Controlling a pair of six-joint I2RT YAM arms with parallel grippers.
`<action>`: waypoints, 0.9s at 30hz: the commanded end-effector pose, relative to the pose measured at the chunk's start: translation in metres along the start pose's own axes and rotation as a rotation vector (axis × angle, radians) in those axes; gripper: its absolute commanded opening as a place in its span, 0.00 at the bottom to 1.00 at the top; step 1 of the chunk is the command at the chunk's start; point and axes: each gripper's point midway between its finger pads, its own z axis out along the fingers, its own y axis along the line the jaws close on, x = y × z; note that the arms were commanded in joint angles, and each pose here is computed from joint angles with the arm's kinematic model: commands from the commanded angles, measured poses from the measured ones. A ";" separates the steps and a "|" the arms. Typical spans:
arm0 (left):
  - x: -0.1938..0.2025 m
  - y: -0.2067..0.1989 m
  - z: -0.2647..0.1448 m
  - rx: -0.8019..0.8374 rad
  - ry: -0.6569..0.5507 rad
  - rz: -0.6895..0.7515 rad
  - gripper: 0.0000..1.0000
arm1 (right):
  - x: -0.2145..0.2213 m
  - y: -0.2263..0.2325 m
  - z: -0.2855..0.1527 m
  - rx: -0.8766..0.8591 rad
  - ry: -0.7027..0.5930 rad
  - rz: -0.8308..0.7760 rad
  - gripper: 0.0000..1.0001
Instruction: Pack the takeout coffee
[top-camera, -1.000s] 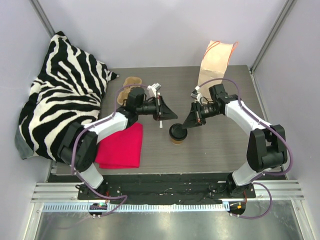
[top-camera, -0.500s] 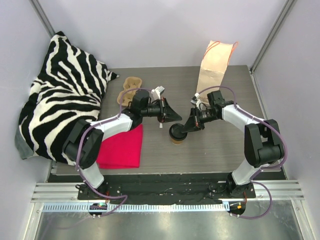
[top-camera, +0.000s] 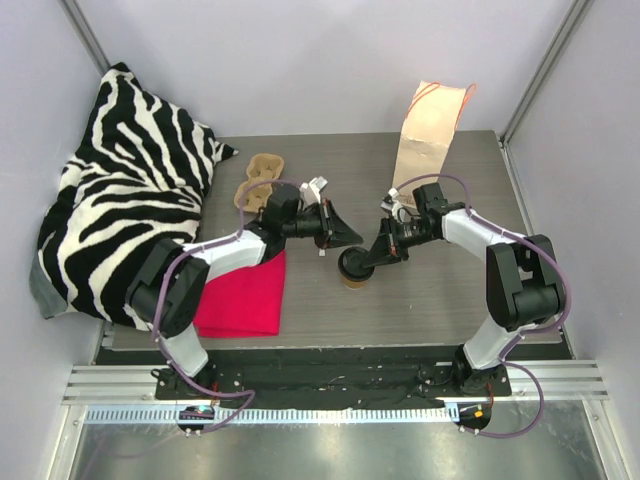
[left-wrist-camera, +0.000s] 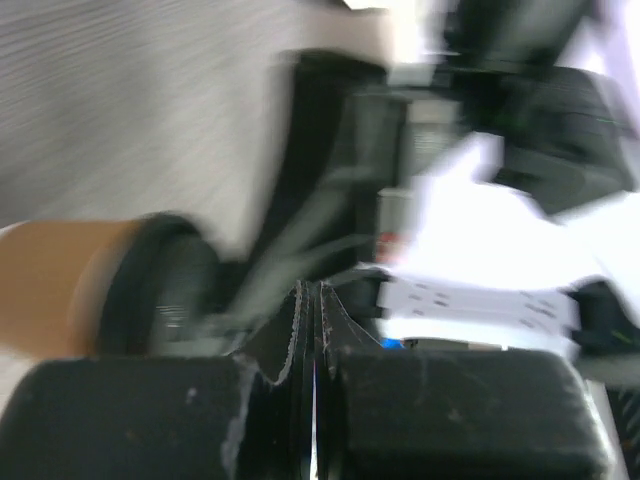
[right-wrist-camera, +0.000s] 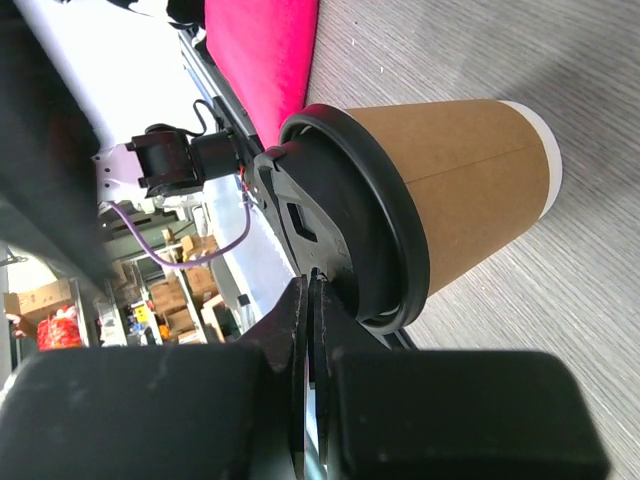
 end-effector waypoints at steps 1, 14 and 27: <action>0.008 0.090 0.001 -0.209 -0.014 -0.118 0.00 | -0.005 -0.023 0.004 0.102 -0.005 -0.024 0.01; -0.011 0.031 -0.016 -0.062 -0.040 -0.031 0.00 | -0.006 -0.031 0.001 0.176 -0.010 -0.059 0.01; -0.010 0.050 0.009 -0.125 -0.022 -0.079 0.00 | -0.004 -0.010 0.005 0.128 0.007 -0.113 0.01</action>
